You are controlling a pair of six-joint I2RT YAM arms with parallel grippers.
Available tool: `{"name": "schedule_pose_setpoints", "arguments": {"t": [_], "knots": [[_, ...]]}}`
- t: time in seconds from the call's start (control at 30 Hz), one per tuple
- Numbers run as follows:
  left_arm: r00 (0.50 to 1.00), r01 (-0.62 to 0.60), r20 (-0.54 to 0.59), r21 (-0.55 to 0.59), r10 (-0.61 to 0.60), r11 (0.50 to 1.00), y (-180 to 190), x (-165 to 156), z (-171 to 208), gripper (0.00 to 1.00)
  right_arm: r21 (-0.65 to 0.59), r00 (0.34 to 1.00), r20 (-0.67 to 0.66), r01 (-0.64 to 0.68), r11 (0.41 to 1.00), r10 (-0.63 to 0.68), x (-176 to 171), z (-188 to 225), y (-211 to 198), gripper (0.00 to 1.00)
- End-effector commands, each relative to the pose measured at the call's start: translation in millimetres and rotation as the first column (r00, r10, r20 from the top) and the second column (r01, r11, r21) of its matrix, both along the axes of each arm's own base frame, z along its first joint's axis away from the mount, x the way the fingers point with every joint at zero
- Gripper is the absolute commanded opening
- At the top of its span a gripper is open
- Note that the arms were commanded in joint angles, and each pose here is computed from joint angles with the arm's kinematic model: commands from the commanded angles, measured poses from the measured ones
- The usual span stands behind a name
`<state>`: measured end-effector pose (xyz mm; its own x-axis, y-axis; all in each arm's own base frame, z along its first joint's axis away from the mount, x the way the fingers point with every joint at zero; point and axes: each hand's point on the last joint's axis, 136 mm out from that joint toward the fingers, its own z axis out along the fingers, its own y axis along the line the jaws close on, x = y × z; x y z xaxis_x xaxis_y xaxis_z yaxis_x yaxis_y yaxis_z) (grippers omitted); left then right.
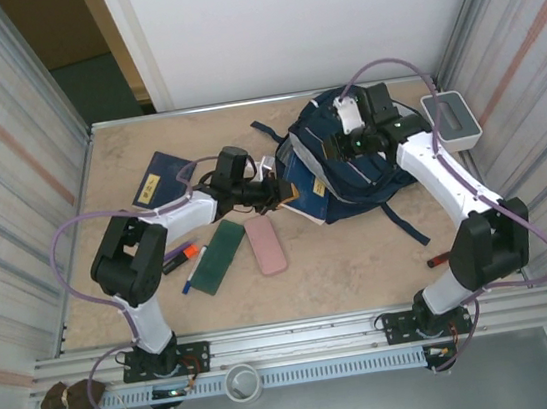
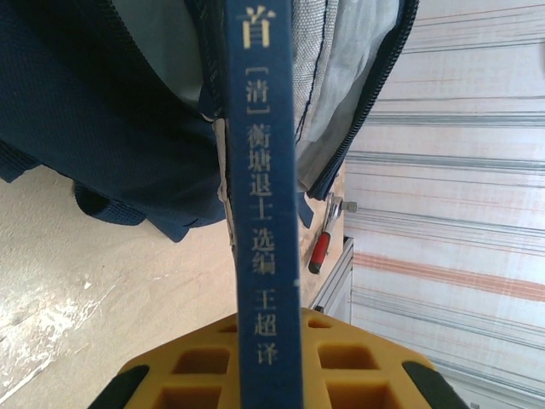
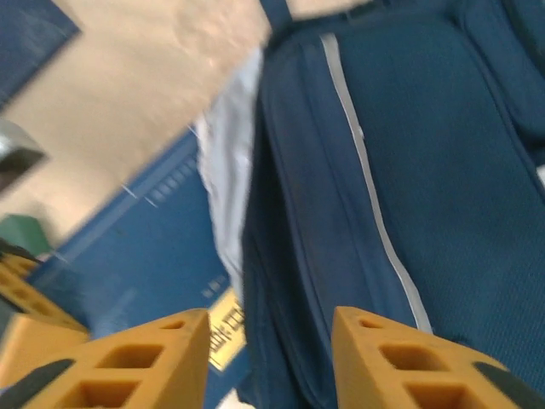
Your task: Pack the student bag
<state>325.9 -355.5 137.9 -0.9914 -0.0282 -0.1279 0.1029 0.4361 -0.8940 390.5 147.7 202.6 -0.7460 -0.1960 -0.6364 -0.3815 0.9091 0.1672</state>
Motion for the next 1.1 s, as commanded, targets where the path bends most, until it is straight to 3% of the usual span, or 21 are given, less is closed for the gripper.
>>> {"name": "schedule_pose_setpoints", "arguments": {"t": [0.0,0.17,0.43,0.5,0.73,0.97,1.07], "knots": [[0.997,0.035,0.067,-0.049,-0.031,0.998,-10.0,1.5,11.2,0.00,-0.132,0.998,0.001,0.068,0.989,-0.069,7.1,-21.5,-25.7,0.48],[0.997,0.036,0.066,-0.038,-0.034,0.999,-9.2,1.1,6.4,0.00,-0.292,0.997,-0.041,0.051,0.955,-0.066,9.3,-59.7,-38.7,0.57],[0.998,0.039,0.054,-0.033,-0.037,0.999,-9.5,0.5,-1.1,0.00,-0.400,0.996,-0.081,-0.008,0.916,-0.027,17.4,-98.5,-31.2,0.66],[0.998,0.040,0.052,-0.033,-0.038,0.999,-9.5,0.2,-2.7,0.00,-0.415,0.996,-0.083,-0.016,0.910,-0.020,21.3,-105.4,-29.6,0.74],[0.998,0.039,0.044,-0.030,-0.038,0.999,-9.8,0.6,-5.9,0.00,-0.448,0.991,-0.117,-0.112,0.887,0.067,23.7,-122.7,-10.1,0.81],[0.998,0.041,0.041,-0.024,-0.040,0.999,-9.2,-0.2,-10.3,0.00,-0.302,0.971,-0.154,-0.222,0.927,0.182,4.5,-115.2,11.4,0.89],[0.998,0.042,0.043,-0.023,-0.041,0.999,-8.6,-0.2,-10.6,0.00,-0.365,0.976,-0.144,-0.207,0.908,0.165,11.3,-121.0,5.3,0.92]]}}
